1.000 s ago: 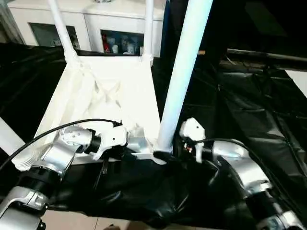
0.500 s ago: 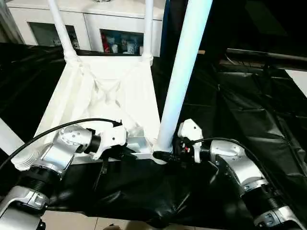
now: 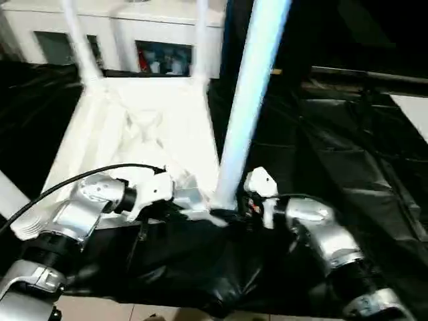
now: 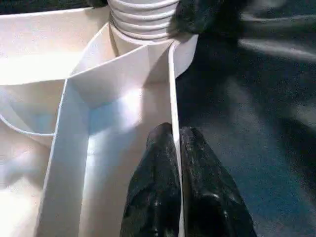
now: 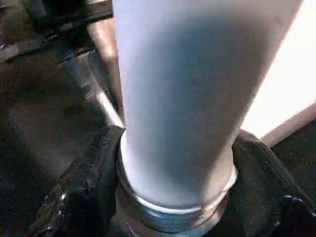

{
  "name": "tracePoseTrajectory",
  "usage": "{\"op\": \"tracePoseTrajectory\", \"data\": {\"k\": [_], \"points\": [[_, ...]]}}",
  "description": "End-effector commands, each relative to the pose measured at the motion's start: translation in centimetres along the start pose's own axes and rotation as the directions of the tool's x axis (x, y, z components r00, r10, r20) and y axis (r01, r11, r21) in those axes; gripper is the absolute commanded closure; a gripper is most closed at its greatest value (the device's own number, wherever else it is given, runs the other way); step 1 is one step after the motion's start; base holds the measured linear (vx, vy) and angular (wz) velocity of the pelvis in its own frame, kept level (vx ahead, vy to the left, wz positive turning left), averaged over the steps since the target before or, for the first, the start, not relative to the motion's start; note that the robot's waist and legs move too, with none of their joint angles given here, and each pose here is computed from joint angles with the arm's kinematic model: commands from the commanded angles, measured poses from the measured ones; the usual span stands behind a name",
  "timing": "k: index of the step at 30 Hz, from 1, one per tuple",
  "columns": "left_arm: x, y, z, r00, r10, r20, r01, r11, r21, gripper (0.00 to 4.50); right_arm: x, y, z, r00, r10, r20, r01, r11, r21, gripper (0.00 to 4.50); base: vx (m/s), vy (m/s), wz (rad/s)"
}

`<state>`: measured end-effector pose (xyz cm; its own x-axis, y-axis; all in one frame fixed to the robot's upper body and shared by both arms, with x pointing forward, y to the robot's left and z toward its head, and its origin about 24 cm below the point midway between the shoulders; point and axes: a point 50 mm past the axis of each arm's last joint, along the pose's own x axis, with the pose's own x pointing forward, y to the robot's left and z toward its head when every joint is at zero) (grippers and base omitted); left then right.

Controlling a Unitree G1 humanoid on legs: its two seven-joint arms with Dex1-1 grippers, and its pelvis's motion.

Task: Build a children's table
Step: Rotate leg to tighten

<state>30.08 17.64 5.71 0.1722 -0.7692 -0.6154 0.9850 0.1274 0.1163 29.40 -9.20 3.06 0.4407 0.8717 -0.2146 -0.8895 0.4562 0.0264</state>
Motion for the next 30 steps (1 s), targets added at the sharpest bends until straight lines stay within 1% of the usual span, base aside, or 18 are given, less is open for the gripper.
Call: {"op": "tracePoseTrajectory", "data": {"k": [1, 3, 4, 5, 7, 9, 10, 15, 17, 18, 20, 22, 23, 24, 25, 26, 28, 30], "points": [[1.7, -0.8, 0.4, 0.999, 0.0, 0.054, 0.001, 1.0, -0.014, 4.5, -0.4, -1.4, -0.8, 0.986, -0.166, -0.018, 0.167, 0.985, 0.051, 1.78, 0.0, 0.0, 0.0], [2.2, -0.8, 0.6, 0.998, 0.019, 0.059, -0.017, 0.999, -0.033, 4.5, -0.2, -1.3, -1.0, 0.978, -0.207, -0.013, 0.207, 0.976, 0.073, 1.78, 0.0, 0.0, 0.0], [4.2, -0.9, 1.2, 0.992, 0.108, 0.066, -0.101, 0.99, -0.099, 4.5, 0.8, -1.4, -1.4, 0.931, -0.363, -0.018, 0.363, 0.924, 0.12, 1.78, 0.0, 0.0, 0.0], [4.2, -0.9, 1.2, 0.992, 0.108, 0.066, -0.101, 0.99, -0.099, 4.5, 0.8, -1.4, -1.4, 0.931, -0.363, -0.018, 0.363, 0.924, 0.12, 1.78, 0.0, 0.0, 0.0], [5.5, -1.0, 1.9, 0.984, 0.17, 0.06, -0.16, 0.977, -0.143, 4.5, 1.4, -1.4, -1.5, 0.883, -0.467, -0.04, 0.468, 0.872, 0.143, 1.78, 0.0, 0.0, 0.0], [6.1, -0.9, 2.2, 0.978, 0.205, 0.05, -0.194, 0.968, -0.16, 4.5, 1.7, -1.3, -1.5, 0.864, -0.501, -0.048, 0.502, 0.852, 0.147, 1.78, 0.0, 0.0, 0.0], [7.1, -0.8, 2.7, 0.966, 0.257, 0.035, -0.247, 0.951, -0.185, 4.5, 2.3, -1.1, -1.2, 0.849, -0.527, -0.047, 0.528, 0.839, 0.131, 1.78, 0.0, 0.0, 0.0], [8.3, -1.2, 3.1, 0.967, 0.255, -0.003, -0.252, 0.952, -0.175, 4.5, 3.2, -0.5, -0.6, 0.872, -0.489, -0.009, 0.487, 0.866, 0.113, 1.78, 0.0, 0.0, 0.0], [8.1, -1.4, 2.8, 0.97, 0.241, -0.022, -0.241, 0.957, -0.163, 4.5, 3.0, -0.4, -0.1, 0.884, -0.466, 0.043, 0.459, 0.881, 0.113, 1.78, 0.0, 0.0, 0.0], [7.9, -1.5, 2.7, 0.972, 0.234, -0.03, -0.236, 0.958, -0.162, 4.5, 2.9, -0.5, 0.1, 0.886, -0.458, 0.064, 0.45, 0.886, 0.108, 1.23, 0.0, 0.0, 0.0], [7.3, -1.6, 2.4, 0.976, 0.213, -0.039, -0.217, 0.966, -0.138, 4.5, 2.3, -0.7, 0.9, 0.906, -0.406, 0.121, 0.396, 0.913, 0.099, 1.06, 0.0, 0.0, 0.0], [7.0, -1.6, 2.3, 0.977, 0.209, -0.043, -0.213, 0.969, -0.127, 4.5, 1.9, -0.8, 1.3, 0.918, -0.372, 0.137, 0.363, 0.928, 0.083, 1.0, 0.0, 0.0, 0.0], [6.6, -1.9, 2.1, 0.982, 0.184, -0.041, -0.188, 0.974, -0.124, 4.5, 1.2, -1.0, 1.6, 0.937, -0.32, 0.143, 0.313, 0.947, 0.066, 0.75, 0.0, 0.0, 0.0], [6.2, -2.1, 2.0, 0.986, 0.165, -0.037, -0.168, 0.979, -0.118, 4.5, 0.6, -1.1, 1.8, 0.953, -0.27, 0.138, 0.265, 0.963, 0.055, 0.75, 0.0, 0.0, 0.0], [5.5, -2.6, 1.9, 0.994, 0.109, -0.023, -0.11, 0.99, -0.093, 4.5, -0.6, -1.1, 1.8, 0.983, -0.157, 0.096, 0.156, 0.988, 0.021, 0.66, 0.0, 0.0, 0.0], [5.3, -2.7, 1.8, 0.996, 0.088, -0.022, -0.09, 0.992, -0.093, 4.5, -1.0, -1.0, 1.7, 0.991, -0.115, 0.071, 0.115, 0.993, 0.004, 0.6, 0.0, 0.0, 0.0], [4.7, -3.5, 1.9, 1.0, -0.005, 0.013, 0.005, 0.999, -0.033, 4.5, -2.3, -0.9, 1.4, 0.999, -0.028, 0.015, 0.029, 0.998, -0.06, 0.6, 0.0, 0.0, 0.0], [4.2, -3.9, 1.7, 0.999, -0.045, 0.013, 0.045, 0.999, -0.02, 4.5, -3.2, -0.8, 1.3, 1.0, 0.022, -0.003, -0.022, 0.997, -0.078, 0.6, 0.0, 0.0, 0.0]]}}
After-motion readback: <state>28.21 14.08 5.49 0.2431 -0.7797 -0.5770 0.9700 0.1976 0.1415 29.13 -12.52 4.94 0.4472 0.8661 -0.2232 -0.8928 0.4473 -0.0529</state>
